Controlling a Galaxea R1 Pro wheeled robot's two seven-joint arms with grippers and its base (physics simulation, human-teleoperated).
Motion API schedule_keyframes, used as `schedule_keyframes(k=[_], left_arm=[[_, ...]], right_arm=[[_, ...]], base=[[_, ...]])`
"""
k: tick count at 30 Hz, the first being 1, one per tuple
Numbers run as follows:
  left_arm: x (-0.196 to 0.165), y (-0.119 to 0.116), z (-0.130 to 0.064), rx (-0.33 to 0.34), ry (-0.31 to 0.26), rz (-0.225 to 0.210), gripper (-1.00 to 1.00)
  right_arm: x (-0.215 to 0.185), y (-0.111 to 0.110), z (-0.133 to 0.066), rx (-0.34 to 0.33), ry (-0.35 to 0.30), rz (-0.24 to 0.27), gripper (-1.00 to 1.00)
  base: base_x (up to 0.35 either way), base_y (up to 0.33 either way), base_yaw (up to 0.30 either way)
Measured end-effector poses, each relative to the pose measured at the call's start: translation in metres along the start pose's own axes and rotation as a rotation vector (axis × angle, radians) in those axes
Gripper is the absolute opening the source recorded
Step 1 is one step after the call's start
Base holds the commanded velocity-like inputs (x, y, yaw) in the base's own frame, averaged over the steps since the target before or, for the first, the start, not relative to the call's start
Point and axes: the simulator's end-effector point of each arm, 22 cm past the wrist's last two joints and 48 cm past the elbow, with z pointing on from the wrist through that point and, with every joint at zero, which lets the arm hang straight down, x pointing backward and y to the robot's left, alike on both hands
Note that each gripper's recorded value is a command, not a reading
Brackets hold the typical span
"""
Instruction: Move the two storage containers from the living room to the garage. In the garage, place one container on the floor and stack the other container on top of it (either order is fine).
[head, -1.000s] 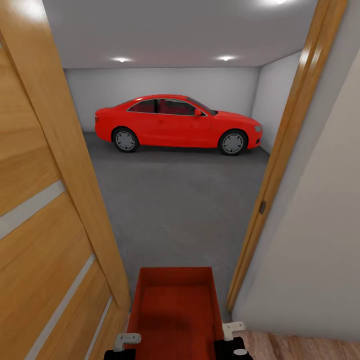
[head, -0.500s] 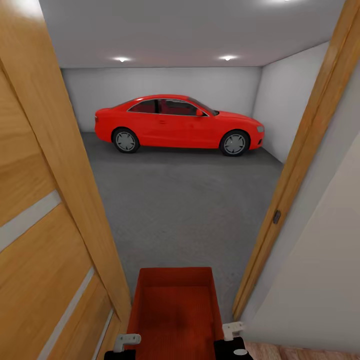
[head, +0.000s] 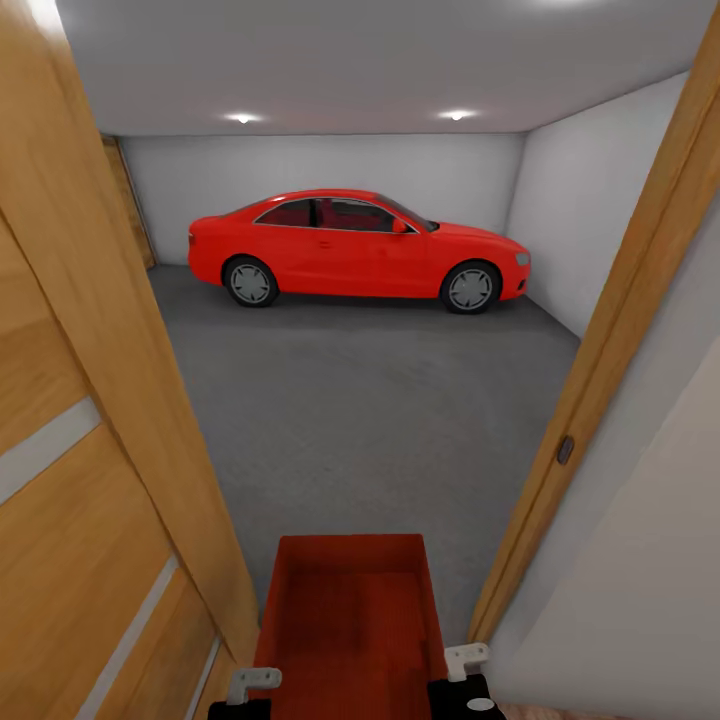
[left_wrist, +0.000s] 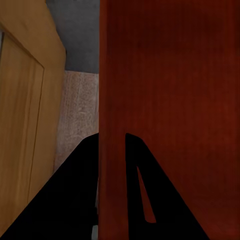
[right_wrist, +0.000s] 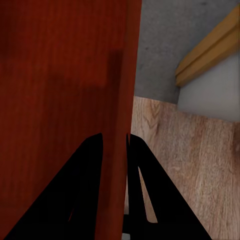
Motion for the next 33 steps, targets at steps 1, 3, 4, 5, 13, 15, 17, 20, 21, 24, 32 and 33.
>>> schedule_keyframes(k=[1, 3, 4, 5, 13, 15, 17, 20, 21, 24, 32, 33], left_arm=[[0.0000, 0.0001, 0.0000, 0.000, 0.000, 0.000, -1.00], [0.0000, 0.0001, 0.0000, 0.000, 0.000, 0.000, -1.00], [0.0000, 0.0000, 0.0000, 0.000, 0.000, 0.000, -1.00], [0.0000, 0.0001, 0.0000, 0.000, 0.000, 0.000, -1.00], [0.0000, 0.0000, -0.0001, 0.000, 0.000, 0.000, -1.00], [0.0000, 0.0001, -0.0001, 0.000, 0.000, 0.000, -1.00], [0.0000, 0.0001, -0.0001, 0.000, 0.000, 0.000, -1.00], [0.0000, 0.0000, 0.0000, 0.000, 0.000, 0.000, -1.00], [0.0000, 0.0000, 0.0000, 0.000, 0.000, 0.000, -1.00], [0.0001, 0.0000, -0.0001, 0.000, 0.000, 0.000, -1.00], [0.0000, 0.0000, -0.0002, 0.000, 0.000, 0.000, -1.00], [0.0000, 0.0000, -0.0002, 0.000, 0.000, 0.000, -1.00]], right_arm=[[0.0000, 0.0001, 0.0000, 0.000, 0.000, 0.000, -1.00], [0.0000, 0.0001, 0.0000, 0.000, 0.000, 0.000, -1.00], [0.0001, 0.0000, 0.0000, 0.000, 0.000, 0.000, -1.00], [0.0001, 0.0001, 0.0000, 0.000, 0.000, 0.000, -1.00], [0.0001, 0.0000, -0.0001, 0.000, 0.000, 0.000, -1.00], [0.0001, 0.0001, -0.0001, 0.000, 0.000, 0.000, -1.00], [0.0001, 0.0001, -0.0001, 0.000, 0.000, 0.000, -1.00], [0.0001, 0.0001, 0.0000, 0.000, 0.000, 0.000, -1.00], [0.0001, 0.0001, 0.0000, 0.000, 0.000, 0.000, -1.00], [0.0001, 0.0000, -0.0001, 0.000, 0.000, 0.000, -1.00], [0.0001, 0.0000, -0.0002, 0.000, 0.000, 0.000, -1.00], [0.0001, 0.0001, -0.0002, 0.000, 0.000, 0.000, -1.00]], base=[[0.012, -0.014, 0.000], [0.009, -0.010, 0.000], [0.011, -0.006, 0.000], [0.023, -0.005, 0.000], [0.112, 0.037, 0.000], [0.086, 0.013, 0.000], [0.052, 0.007, 0.000], [0.027, 0.004, 0.000], [0.030, 0.002, 0.000], [0.062, 0.001, 0.000], [0.130, 0.000, 0.000], [0.156, 0.000, 0.000]])
